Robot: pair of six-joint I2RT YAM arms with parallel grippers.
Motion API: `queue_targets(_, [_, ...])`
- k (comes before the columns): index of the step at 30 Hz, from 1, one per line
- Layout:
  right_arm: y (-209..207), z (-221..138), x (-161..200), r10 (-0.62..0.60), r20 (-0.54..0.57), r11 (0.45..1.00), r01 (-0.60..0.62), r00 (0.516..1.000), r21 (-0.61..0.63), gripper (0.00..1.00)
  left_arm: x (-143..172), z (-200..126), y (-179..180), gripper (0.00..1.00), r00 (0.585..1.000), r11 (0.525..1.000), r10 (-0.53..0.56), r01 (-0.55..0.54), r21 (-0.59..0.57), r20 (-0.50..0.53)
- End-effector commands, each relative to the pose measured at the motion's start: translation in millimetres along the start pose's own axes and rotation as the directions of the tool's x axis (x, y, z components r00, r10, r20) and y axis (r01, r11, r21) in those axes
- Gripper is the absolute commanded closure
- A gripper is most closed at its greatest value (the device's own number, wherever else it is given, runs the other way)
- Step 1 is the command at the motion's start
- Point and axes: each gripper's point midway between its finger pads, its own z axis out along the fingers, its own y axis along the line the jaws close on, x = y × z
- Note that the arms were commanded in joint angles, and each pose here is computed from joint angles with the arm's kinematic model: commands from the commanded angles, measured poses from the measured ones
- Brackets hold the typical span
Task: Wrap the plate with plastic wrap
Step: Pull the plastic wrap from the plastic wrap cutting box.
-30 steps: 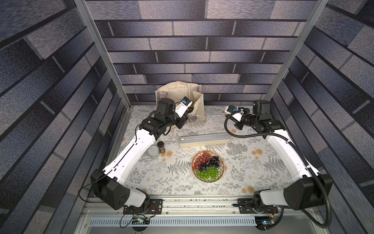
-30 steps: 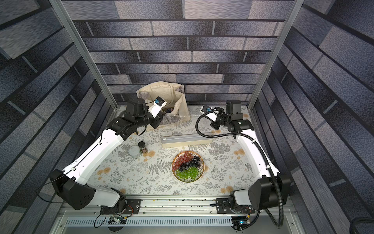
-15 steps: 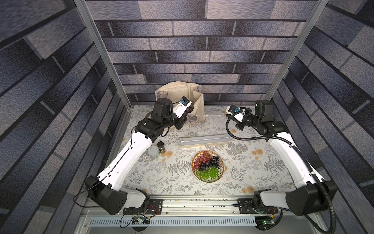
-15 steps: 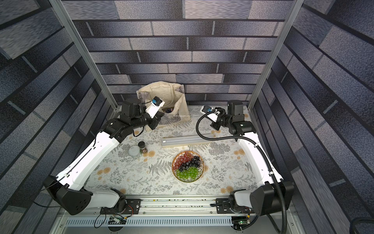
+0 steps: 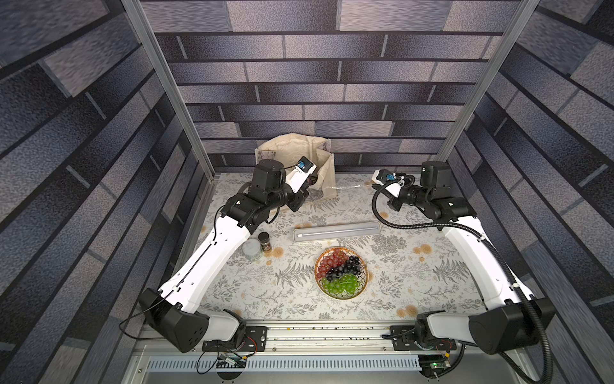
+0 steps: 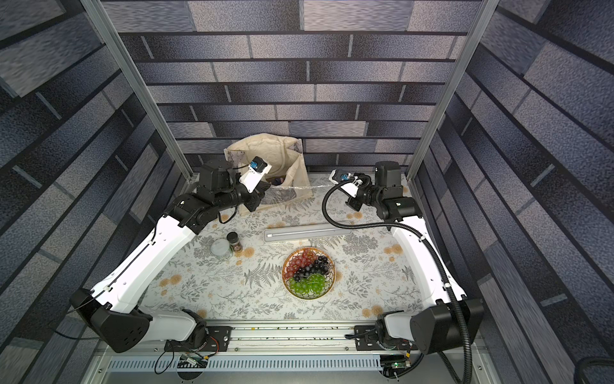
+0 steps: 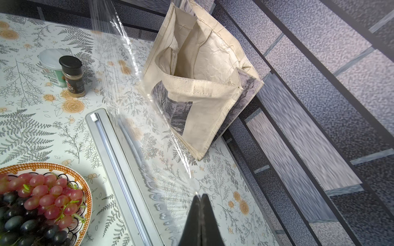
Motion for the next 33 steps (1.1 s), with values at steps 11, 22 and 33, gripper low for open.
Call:
queue_targets(11, [-14, -23, -40, -0.029, 0.075, 0.998, 0.026, 0.997, 0.050, 1.00, -45, -24, 6, 1.00, 0.993, 0.999, 0.013, -0.009, -0.032, 0.114])
queue_targets(22, [-14, -24, -38, -0.022, 0.063, 0.998, 0.018, 0.998, 0.052, 1.00, -42, -20, 5, 1.00, 0.995, 0.999, 0.026, -0.022, -0.042, 0.093])
queue_targets(33, [-13, 1, -8, 0.007, 0.001, 0.999, -0.007, 1.000, 0.031, 1.00, -26, 5, 13, 1.00, 1.000, 0.999, -0.005, 0.006, -0.034, 0.024])
